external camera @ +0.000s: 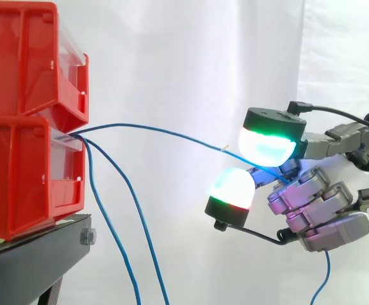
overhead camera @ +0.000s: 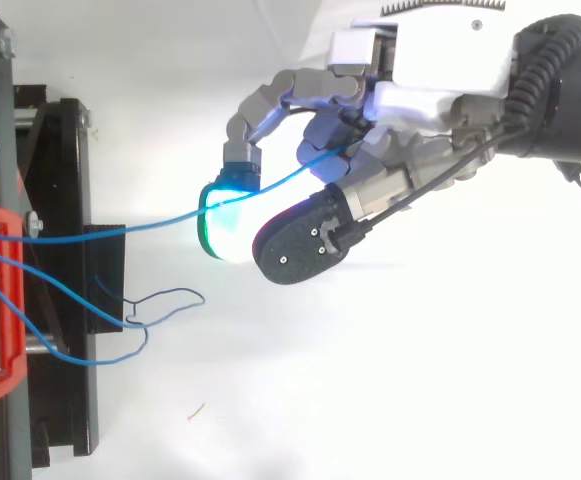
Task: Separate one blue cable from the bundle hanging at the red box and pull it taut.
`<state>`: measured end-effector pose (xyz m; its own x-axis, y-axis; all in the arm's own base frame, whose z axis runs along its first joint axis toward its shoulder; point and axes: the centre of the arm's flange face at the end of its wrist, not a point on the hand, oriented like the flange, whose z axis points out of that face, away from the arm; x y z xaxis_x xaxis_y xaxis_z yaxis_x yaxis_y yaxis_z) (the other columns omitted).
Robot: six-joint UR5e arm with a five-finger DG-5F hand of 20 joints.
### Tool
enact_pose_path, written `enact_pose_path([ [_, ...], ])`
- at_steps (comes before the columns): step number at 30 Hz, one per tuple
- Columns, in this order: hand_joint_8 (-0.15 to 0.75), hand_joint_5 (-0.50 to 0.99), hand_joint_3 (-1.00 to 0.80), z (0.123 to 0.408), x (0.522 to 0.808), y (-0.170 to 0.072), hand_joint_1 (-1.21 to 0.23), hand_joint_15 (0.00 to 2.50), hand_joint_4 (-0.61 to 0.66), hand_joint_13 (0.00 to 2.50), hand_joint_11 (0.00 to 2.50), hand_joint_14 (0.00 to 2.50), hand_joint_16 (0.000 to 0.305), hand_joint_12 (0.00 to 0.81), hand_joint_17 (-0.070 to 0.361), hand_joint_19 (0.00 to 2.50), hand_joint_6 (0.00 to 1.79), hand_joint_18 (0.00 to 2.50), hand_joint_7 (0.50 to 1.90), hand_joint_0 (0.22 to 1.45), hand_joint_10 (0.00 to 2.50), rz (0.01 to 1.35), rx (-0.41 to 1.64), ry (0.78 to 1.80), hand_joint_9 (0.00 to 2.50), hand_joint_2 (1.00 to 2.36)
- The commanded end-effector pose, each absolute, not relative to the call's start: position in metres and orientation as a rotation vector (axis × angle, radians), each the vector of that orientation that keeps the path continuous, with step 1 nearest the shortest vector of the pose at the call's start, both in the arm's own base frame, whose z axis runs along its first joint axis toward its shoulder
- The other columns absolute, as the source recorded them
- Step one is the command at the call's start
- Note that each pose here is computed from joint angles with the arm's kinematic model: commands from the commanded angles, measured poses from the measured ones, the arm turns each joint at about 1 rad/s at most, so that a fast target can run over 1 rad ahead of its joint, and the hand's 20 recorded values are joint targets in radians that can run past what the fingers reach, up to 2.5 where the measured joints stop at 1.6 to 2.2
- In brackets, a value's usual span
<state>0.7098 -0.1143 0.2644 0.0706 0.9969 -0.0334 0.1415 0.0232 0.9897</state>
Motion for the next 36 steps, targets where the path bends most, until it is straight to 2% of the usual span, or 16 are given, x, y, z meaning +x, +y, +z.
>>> enact_pose_path([
  [1,0.409,-0.20,-0.38,0.2636,0.7098,-0.1125,-0.66,1.49,0.11,1.60,2.50,2.50,0.177,0.489,0.133,1.23,0.89,1.99,0.85,0.60,2.50,1.065,1.324,1.273,1.00,1.01],
  [7,0.399,-0.20,-0.25,0.2644,0.7101,-0.1136,-0.70,1.51,0.12,1.60,2.50,2.50,0.187,0.489,0.140,1.23,0.89,2.01,0.84,0.61,2.50,1.064,1.322,1.270,0.97,1.02],
  [8,0.391,-0.20,-0.29,0.2644,0.7103,-0.1125,-0.70,1.51,0.12,1.56,2.50,2.50,0.176,0.482,0.132,1.24,0.89,1.95,0.84,0.60,2.50,1.066,1.321,1.271,0.93,1.01],
  [9,0.378,-0.21,-0.32,0.2644,0.7103,-0.1125,-0.70,1.50,0.12,1.51,2.50,2.50,0.058,0.472,0.130,1.26,0.88,1.92,0.84,0.59,2.50,1.066,1.321,1.271,0.88,1.01],
  [11,0.320,-0.20,-0.47,0.2637,0.7099,-0.1125,-0.67,1.36,0.13,1.32,1.76,2.50,0.054,0.422,0.122,1.93,0.77,1.72,0.84,0.55,2.50,1.065,1.322,1.273,0.74,1.00],
  [12,0.324,-0.20,-0.48,0.2637,0.7099,-0.1125,-0.66,1.36,0.13,1.32,1.72,2.47,0.055,0.424,0.123,1.92,0.77,1.70,0.82,0.54,2.50,1.065,1.322,1.273,0.75,1.00],
  [14,0.329,-0.19,-0.50,0.2637,0.7099,-0.1125,-0.61,1.49,0.14,1.39,1.49,1.40,0.057,0.423,0.127,2.05,0.69,1.62,0.90,0.52,2.50,1.065,1.322,1.273,0.76,1.00],
  [16,0.329,-0.19,-0.50,0.2638,0.7101,-0.1123,-0.60,1.60,0.14,1.43,1.41,0.85,0.058,0.420,0.130,1.95,0.64,1.53,0.97,0.51,2.38,1.066,1.319,1.273,0.82,1.00],
  [18,0.329,-0.18,-0.50,0.2647,0.7106,-0.1123,-0.60,1.70,0.14,1.46,1.44,0.43,0.058,0.425,0.130,1.82,0.61,1.46,1.02,0.51,1.98,1.065,1.315,1.273,0.86,1.00],
  [19,0.335,-0.18,-0.50,0.2640,0.7103,-0.1123,-0.59,1.75,0.14,1.47,1.44,0.04,0.059,0.426,0.134,1.65,0.58,1.37,1.08,0.51,1.64,1.063,1.315,1.275,0.90,1.00],
  [20,0.335,-0.18,-0.50,0.2647,0.7106,-0.1123,-0.59,1.63,0.15,1.42,1.52,0.01,0.060,0.429,0.136,1.56,0.55,1.31,1.11,0.51,1.27,1.064,1.314,1.274,0.94,1.00],
  [21,0.337,-0.18,-0.50,0.2640,0.7103,-0.1123,-0.59,1.57,0.16,1.37,1.52,0.01,0.062,0.433,0.139,1.52,0.55,1.28,1.11,0.51,1.15,1.064,1.316,1.274,0.95,1.00],
  [22,0.342,-0.18,-0.50,0.2640,0.7103,-0.1123,-0.59,1.36,0.16,1.28,1.70,0.02,0.062,0.440,0.140,1.39,0.52,1.18,1.15,0.50,0.48,1.064,1.316,1.274,0.99,1.00],
  [23,0.347,-0.17,-0.50,0.2640,0.7103,-0.1123,-0.58,1.19,0.16,1.17,1.71,0.03,0.064,0.446,0.144,1.23,0.50,1.11,1.17,0.50,0.11,1.064,1.316,1.274,1.02,1.00],
  [29,0.355,-0.19,-0.50,0.2640,0.7101,-0.1133,-0.58,0.77,0.19,0.92,1.13,0.03,0.066,0.430,0.150,0.97,0.50,0.88,1.06,0.50,0.02,1.065,1.316,1.274,0.85,1.00],
  [36,0.344,-0.20,-0.50,0.2646,0.7108,-0.1143,-0.58,0.64,0.19,0.82,0.96,0.02,0.066,0.417,0.149,0.83,0.50,0.77,1.01,0.50,0.02,1.067,1.311,1.268,0.78,1.00],
])
